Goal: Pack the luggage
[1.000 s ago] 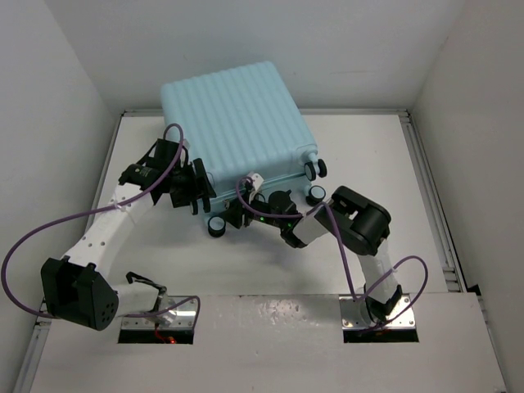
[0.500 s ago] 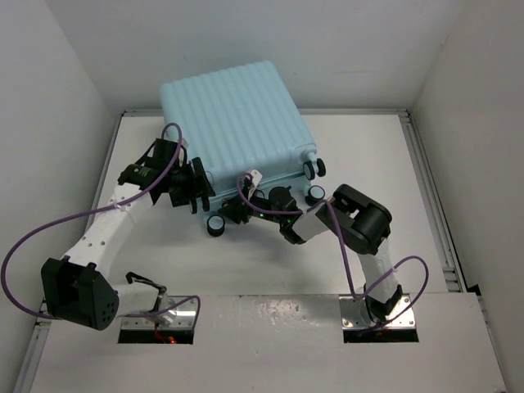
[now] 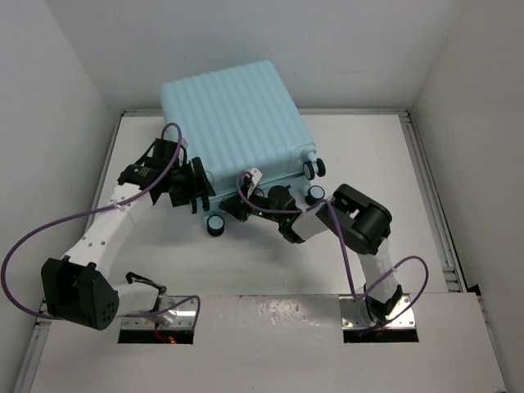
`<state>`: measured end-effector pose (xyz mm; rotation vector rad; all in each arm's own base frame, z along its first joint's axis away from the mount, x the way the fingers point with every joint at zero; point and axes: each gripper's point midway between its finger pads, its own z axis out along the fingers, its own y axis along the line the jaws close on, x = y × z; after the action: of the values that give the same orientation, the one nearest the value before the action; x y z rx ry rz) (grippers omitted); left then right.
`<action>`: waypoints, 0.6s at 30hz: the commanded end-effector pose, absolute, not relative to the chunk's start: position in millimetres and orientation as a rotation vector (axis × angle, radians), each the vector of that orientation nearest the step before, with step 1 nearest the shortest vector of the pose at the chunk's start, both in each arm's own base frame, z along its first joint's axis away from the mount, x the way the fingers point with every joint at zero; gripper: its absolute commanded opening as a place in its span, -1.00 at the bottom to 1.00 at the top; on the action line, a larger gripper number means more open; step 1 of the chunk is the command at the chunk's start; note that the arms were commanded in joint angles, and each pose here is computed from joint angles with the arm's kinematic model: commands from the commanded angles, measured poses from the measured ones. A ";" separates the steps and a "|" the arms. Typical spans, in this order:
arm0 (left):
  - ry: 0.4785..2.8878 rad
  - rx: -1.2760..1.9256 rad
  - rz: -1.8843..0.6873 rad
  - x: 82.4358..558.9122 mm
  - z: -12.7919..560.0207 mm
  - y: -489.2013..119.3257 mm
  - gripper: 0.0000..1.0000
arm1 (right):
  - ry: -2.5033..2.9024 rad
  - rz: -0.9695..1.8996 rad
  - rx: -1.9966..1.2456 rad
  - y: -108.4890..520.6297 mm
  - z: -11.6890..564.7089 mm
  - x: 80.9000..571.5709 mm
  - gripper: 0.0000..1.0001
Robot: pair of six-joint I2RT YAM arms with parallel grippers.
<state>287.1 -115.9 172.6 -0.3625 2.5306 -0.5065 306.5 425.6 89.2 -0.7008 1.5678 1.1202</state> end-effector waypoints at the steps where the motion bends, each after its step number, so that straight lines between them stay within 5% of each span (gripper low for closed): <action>1: 2.641 -0.440 -0.425 275.1 138.2 -103.8 -0.77 | 1.044 1.062 -0.455 407.5 243.0 343.1 -1.00; 18: 2.650 -0.478 -0.336 279.6 135.8 -94.0 -0.94 | 1.174 0.525 -0.338 354.4 243.6 354.3 -1.00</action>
<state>290.8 -115.5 171.6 -0.3730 2.5317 -0.4970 314.0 401.2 105.1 -0.7100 1.5074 0.6913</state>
